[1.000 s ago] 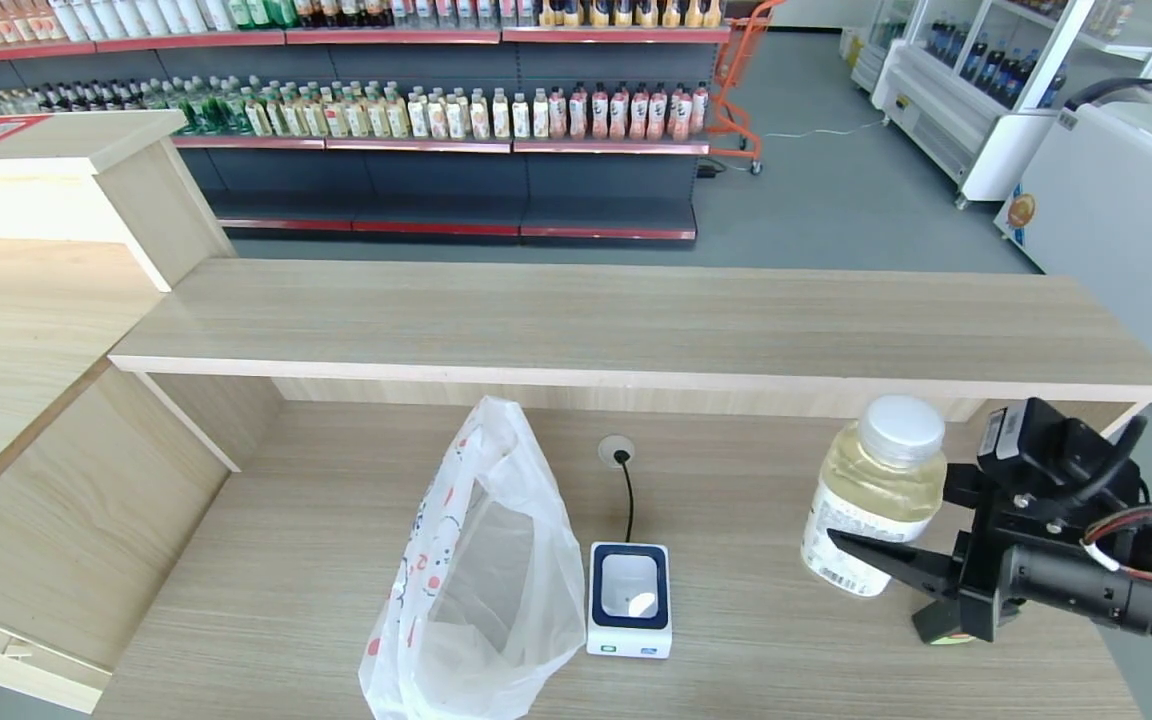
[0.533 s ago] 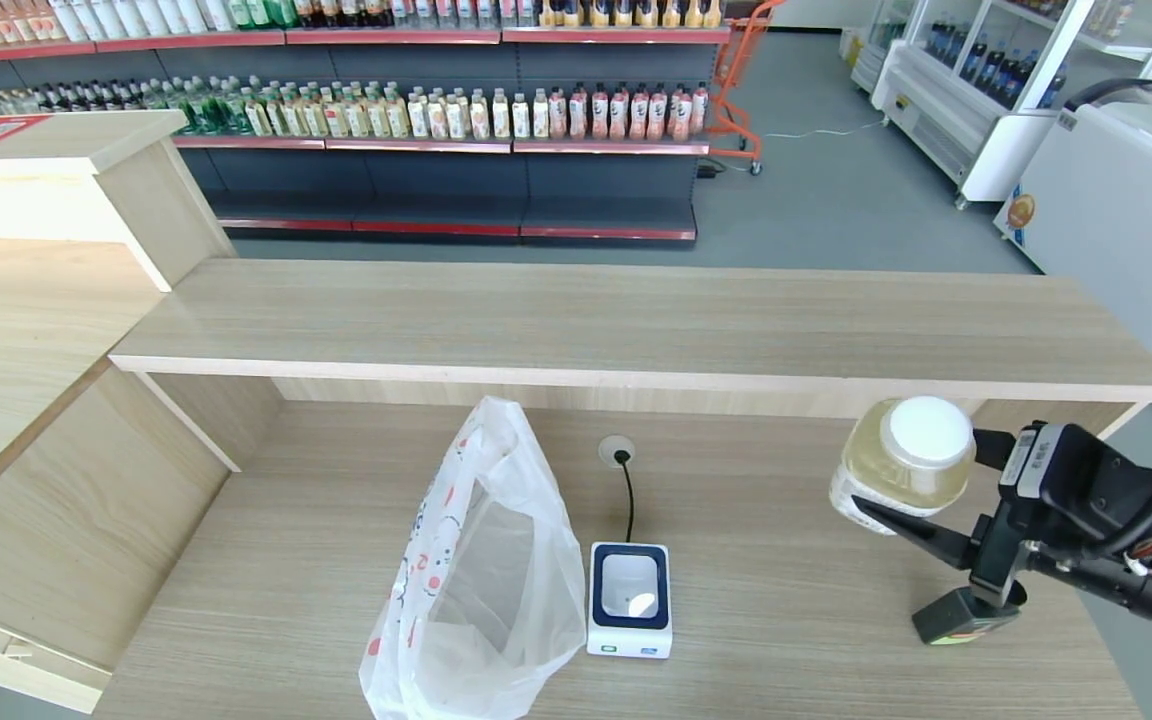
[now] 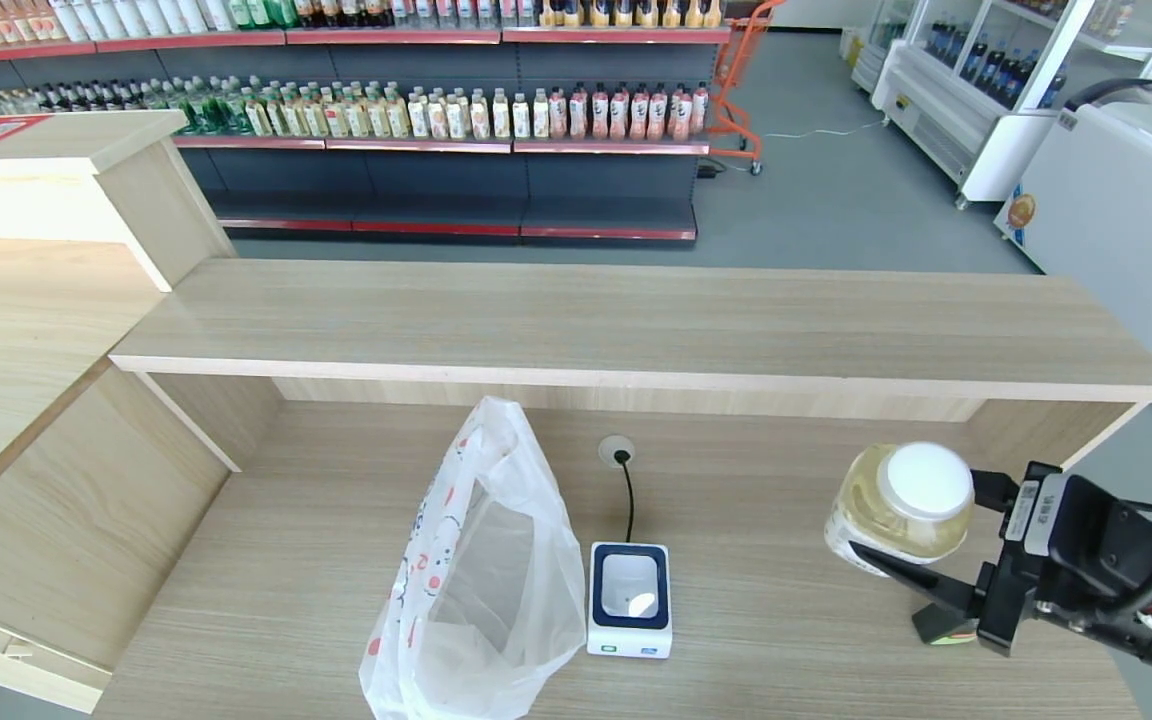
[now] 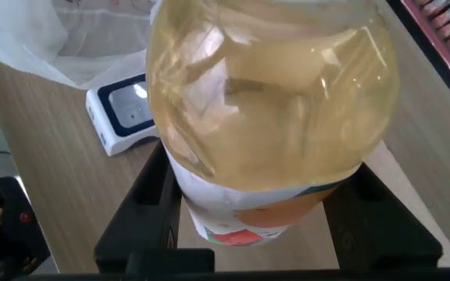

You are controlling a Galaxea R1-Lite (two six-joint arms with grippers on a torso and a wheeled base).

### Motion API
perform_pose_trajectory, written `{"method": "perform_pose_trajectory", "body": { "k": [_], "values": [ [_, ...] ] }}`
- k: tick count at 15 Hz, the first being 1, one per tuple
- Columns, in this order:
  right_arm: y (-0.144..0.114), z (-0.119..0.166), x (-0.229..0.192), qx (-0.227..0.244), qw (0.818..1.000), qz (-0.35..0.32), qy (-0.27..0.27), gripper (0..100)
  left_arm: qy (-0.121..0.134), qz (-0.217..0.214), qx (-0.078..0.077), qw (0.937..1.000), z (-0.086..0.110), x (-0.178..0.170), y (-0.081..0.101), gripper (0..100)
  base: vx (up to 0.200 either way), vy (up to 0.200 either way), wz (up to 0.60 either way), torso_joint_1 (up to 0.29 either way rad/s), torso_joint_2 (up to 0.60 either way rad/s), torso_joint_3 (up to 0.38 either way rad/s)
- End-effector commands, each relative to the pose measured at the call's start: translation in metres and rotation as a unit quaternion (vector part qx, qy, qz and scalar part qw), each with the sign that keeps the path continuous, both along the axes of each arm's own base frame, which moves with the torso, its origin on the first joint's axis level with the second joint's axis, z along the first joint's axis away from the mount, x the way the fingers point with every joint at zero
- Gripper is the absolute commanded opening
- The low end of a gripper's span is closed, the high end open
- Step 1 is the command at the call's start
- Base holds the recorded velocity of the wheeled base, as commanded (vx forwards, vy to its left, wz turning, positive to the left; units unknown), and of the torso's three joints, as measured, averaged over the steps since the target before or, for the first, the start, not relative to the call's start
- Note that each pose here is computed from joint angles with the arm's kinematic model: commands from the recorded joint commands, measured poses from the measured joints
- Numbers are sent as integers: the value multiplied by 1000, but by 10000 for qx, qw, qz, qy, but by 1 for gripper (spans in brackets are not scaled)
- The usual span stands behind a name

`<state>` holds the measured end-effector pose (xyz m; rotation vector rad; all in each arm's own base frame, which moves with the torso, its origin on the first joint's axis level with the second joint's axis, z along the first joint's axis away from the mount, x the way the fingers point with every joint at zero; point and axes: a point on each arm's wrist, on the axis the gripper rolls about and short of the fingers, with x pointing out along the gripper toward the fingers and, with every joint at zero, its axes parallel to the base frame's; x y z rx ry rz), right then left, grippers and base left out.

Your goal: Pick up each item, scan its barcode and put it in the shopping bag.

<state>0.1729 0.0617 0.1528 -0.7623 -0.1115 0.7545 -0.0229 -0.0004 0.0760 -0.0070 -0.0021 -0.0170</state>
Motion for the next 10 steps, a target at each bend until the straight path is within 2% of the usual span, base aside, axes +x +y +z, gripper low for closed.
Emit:
{"method": "perform_pose_trajectory", "body": {
  "k": [1, 5, 10],
  "values": [
    [-1, -2, -3, 89, 9999, -28, 123, 0, -5, 1, 4, 10000, 0, 0, 0, 100, 0, 200, 0, -7, 2, 2],
    [1, -9, 1, 235, 9986, -43, 476, 0, 3, 8, 20, 10000, 0, 0, 0, 100, 0, 200, 0, 1, 3, 2],
    [-2, -33, -4, 153, 9938, -115, 1099, 0, -5, 1, 12, 10000, 0, 0, 0, 100, 0, 0, 0, 0, 0, 0]
  ]
}}
